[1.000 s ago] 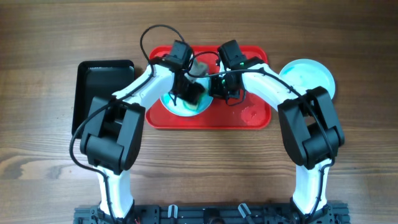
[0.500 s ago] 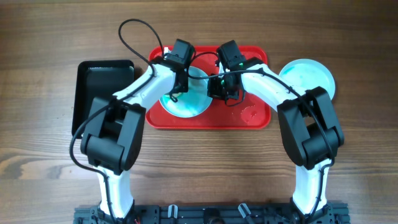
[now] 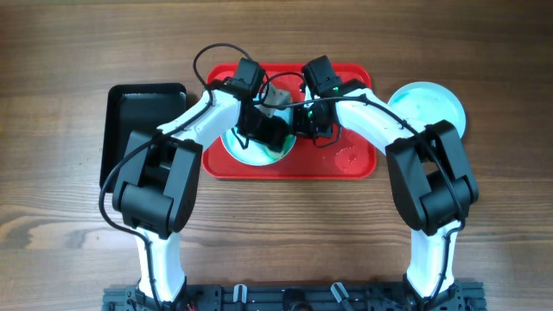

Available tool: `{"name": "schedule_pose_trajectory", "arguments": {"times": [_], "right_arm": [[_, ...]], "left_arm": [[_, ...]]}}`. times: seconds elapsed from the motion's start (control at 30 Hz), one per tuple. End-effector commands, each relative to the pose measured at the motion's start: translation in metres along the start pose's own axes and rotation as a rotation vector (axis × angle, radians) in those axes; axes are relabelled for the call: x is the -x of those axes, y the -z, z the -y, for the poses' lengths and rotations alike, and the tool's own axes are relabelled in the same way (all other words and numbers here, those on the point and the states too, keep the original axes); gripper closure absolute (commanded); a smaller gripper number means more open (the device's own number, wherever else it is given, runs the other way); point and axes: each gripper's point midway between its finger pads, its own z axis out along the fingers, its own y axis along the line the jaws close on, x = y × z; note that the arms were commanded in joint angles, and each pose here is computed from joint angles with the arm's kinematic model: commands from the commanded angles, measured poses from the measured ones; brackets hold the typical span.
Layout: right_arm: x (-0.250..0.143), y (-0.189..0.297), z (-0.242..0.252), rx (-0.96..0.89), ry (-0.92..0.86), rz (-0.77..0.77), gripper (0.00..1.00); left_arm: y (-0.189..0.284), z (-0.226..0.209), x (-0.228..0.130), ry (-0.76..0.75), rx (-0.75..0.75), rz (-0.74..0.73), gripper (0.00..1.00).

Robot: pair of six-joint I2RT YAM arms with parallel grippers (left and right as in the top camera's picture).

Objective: Clean dirty plates on tray and stack at the side
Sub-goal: 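Scrub the green smear with the left-gripper sponge while right gripper holds rim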

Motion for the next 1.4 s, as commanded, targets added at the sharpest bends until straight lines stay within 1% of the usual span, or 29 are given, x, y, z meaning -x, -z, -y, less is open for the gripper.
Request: {"name": "schedule_pose_trajectory", "arguments": {"times": [0.0,0.1,0.17,0.2,0.27,0.33,0.4,0.43,0.5,0.53,0.57,0.63,0.67,0.7,0.77,0.8,0.9,0.97,1.03,1.1,1.13,1.17,1.2,1.27,1.37], "right_arm": [[-0.012,-0.009,-0.001,0.004,0.021,-0.04,0.96],[-0.012,-0.009,-0.001,0.004,0.021,-0.04,0.96],[-0.011,-0.009,-0.001,0.004,0.021,-0.039,0.96],[-0.011,-0.009,-0.001,0.004,0.021,-0.039,0.96],[-0.011,-0.009,-0.001,0.004,0.021,-0.038,0.96],[-0.011,-0.009,-0.001,0.004,0.021,-0.038,0.96],[-0.011,-0.009,-0.001,0.004,0.021,-0.038,0.96],[-0.011,-0.009,-0.001,0.004,0.021,-0.038,0.96],[-0.011,-0.009,-0.001,0.005,0.022,-0.038,0.96],[-0.011,-0.009,-0.001,0.006,0.022,-0.036,0.96],[-0.011,-0.009,-0.001,0.006,0.022,-0.036,0.96],[-0.011,-0.009,-0.002,0.007,0.023,-0.035,0.96],[-0.011,-0.009,-0.002,0.007,0.022,-0.035,0.96],[-0.011,-0.009,-0.001,0.006,0.023,-0.035,0.96],[-0.011,-0.009,-0.001,0.007,0.023,-0.035,0.96],[-0.011,-0.009,-0.001,0.006,0.023,-0.036,0.96],[-0.011,-0.009,-0.002,0.007,0.022,-0.035,0.96],[-0.011,-0.009,-0.001,0.006,0.023,-0.036,0.96],[-0.011,-0.009,-0.001,0.006,0.023,-0.036,0.96],[-0.011,-0.009,-0.001,0.006,0.023,-0.036,0.96],[-0.011,-0.009,-0.001,0.006,0.024,-0.036,0.96],[-0.011,-0.009,-0.001,0.006,0.025,-0.036,0.96],[-0.011,-0.009,-0.001,0.006,0.025,-0.036,0.96],[-0.011,-0.009,-0.001,0.007,0.025,-0.035,0.96],[-0.011,-0.009,-0.001,0.007,0.025,-0.035,0.96]], "left_arm": [[-0.004,-0.046,0.017,0.126,0.23,0.08,0.96],[0.015,-0.093,0.023,0.309,0.508,0.174,0.96],[0.038,-0.124,0.015,0.466,0.723,0.237,0.96],[0.045,-0.131,0.009,0.505,0.788,0.242,0.96],[0.051,-0.137,-0.005,0.537,0.847,0.211,0.96],[0.053,-0.137,-0.022,0.557,0.878,0.146,0.96],[0.053,-0.132,-0.044,0.562,0.881,0.043,0.96],[0.045,-0.123,-0.053,0.53,0.82,-0.027,0.96],[0.019,-0.084,-0.063,0.34,0.535,-0.191,0.96],[0.011,-0.064,-0.067,0.263,0.4,-0.237,0.96],[0.005,-0.038,-0.072,0.168,0.23,-0.281,0.96],[0.003,0.004,-0.077,0.042,-0.032,-0.303,0.96],[0.003,0.018,-0.075,0.001,-0.12,-0.291,0.96],[0.003,0.023,-0.071,-0.019,-0.154,-0.27,0.96],[-0.002,0.02,-0.055,-0.053,-0.145,-0.202,0.96],[-0.004,0.017,-0.043,-0.047,-0.128,-0.157,0.96],[-0.009,-0.001,-0.006,0.019,-0.03,-0.022,0.96],[-0.007,-0.028,0.017,0.099,0.124,0.075,0.96],[0.001,-0.059,0.027,0.196,0.299,0.14,0.96],[0.022,-0.103,0.024,0.358,0.569,0.205,0.96],[0.04,-0.126,0.015,0.477,0.743,0.245,0.96],[0.054,-0.139,0.005,0.549,0.856,0.268,0.96],[0.063,-0.146,-0.003,0.595,0.929,0.278,0.96],[0.067,-0.148,-0.013,0.616,0.965,0.253,0.96],[0.065,-0.143,-0.032,0.613,0.973,0.157,0.96]]}}
